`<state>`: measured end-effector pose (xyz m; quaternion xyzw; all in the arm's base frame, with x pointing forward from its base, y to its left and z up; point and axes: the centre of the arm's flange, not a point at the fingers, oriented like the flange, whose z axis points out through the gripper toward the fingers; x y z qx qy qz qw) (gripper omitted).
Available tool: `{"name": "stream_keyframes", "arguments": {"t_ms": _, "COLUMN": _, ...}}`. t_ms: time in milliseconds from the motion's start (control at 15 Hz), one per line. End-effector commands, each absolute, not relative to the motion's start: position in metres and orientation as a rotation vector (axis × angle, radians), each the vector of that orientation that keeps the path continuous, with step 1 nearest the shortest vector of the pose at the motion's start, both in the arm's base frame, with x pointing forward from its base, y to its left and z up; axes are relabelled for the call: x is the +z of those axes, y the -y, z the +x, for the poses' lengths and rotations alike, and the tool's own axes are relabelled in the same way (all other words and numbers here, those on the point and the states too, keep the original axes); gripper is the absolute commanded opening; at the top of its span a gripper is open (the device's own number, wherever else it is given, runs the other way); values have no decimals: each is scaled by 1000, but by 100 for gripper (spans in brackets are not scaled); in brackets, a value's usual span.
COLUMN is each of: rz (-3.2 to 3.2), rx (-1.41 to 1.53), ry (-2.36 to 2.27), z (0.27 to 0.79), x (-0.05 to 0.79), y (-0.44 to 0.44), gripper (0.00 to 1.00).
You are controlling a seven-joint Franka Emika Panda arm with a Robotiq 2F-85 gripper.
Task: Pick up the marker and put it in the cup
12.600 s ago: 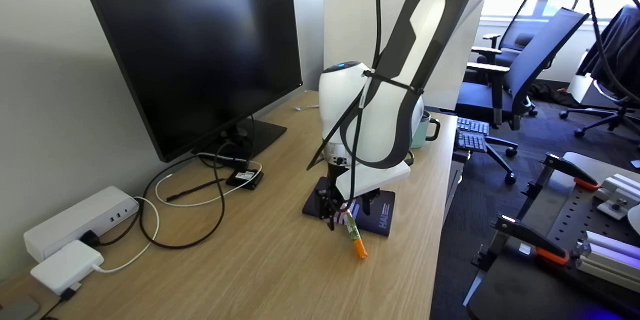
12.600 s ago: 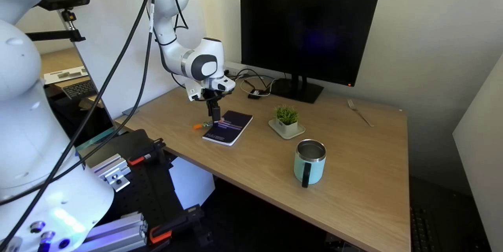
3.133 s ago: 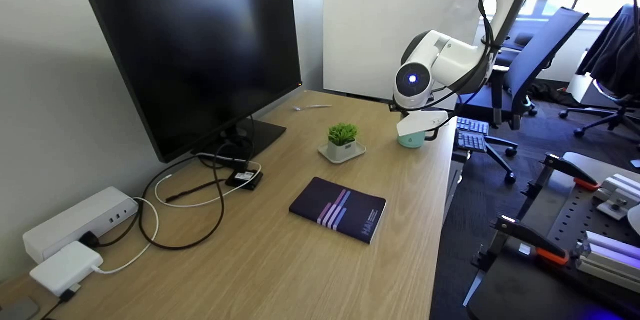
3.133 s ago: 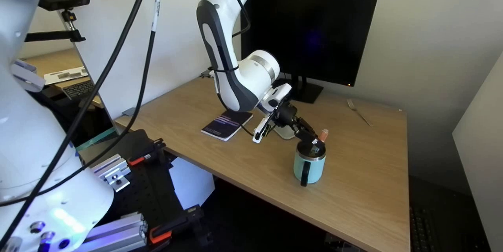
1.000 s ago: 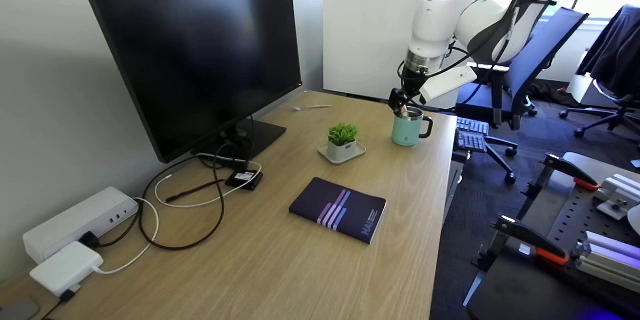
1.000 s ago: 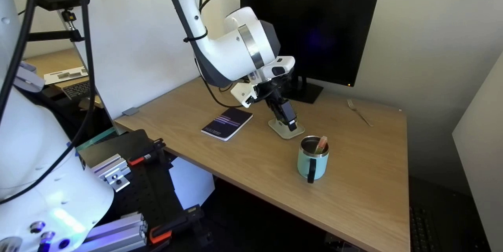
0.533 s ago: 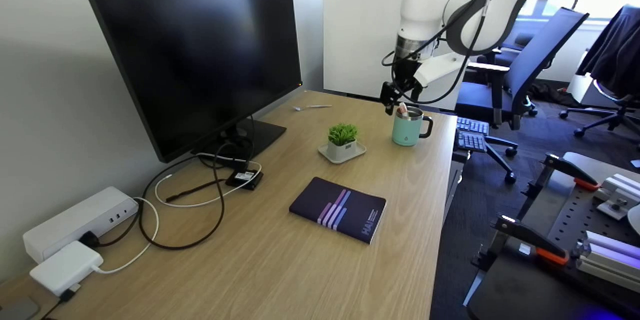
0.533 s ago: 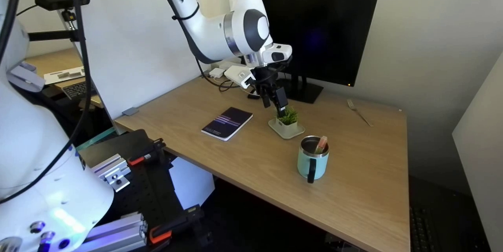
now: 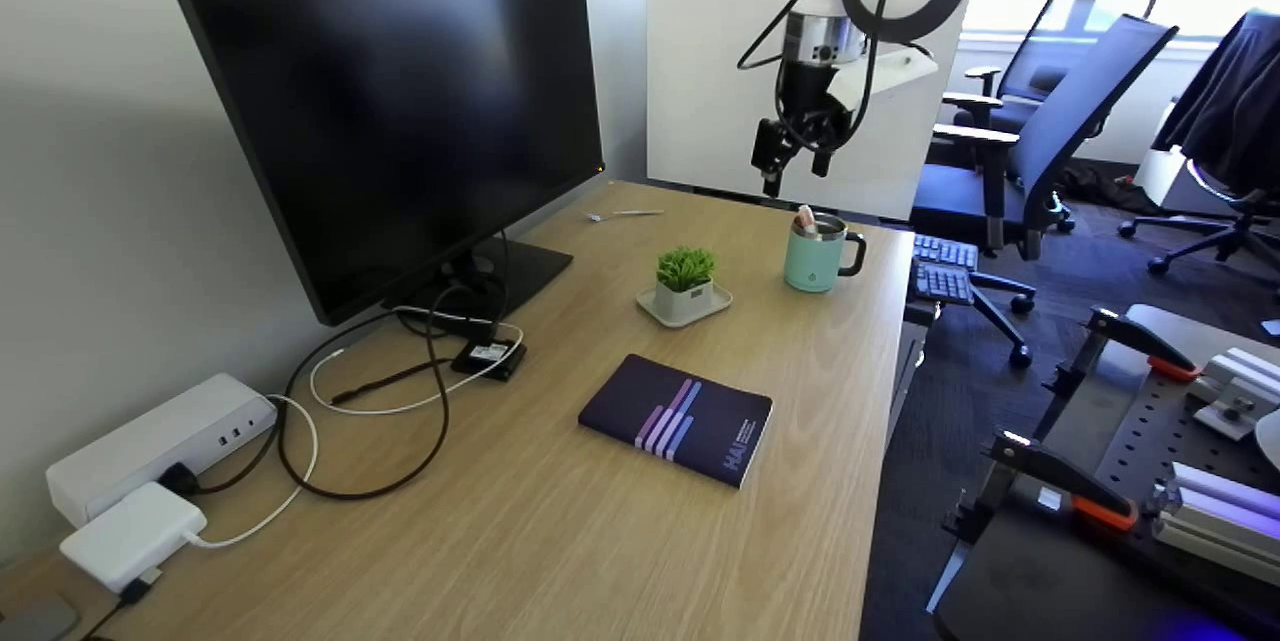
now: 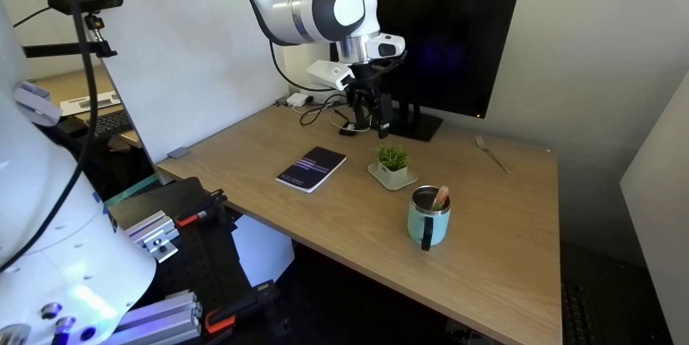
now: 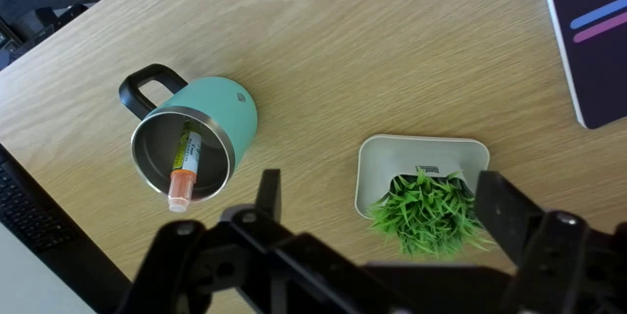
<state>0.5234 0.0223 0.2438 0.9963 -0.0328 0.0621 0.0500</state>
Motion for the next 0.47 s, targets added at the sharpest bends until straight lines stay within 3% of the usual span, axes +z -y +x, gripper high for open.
{"name": "stream_keyframes", "arguments": {"t_ms": 0, "rz": 3065, "rx": 103, "ry": 69, "z": 522, "x": 262, "y": -13, "gripper": 100}}
{"name": "stream_keyframes", "arguments": {"t_ms": 400, "rz": 3062, "rx": 130, "ry": 80, "z": 521, "x": 255, "y": -17, "gripper": 100}}
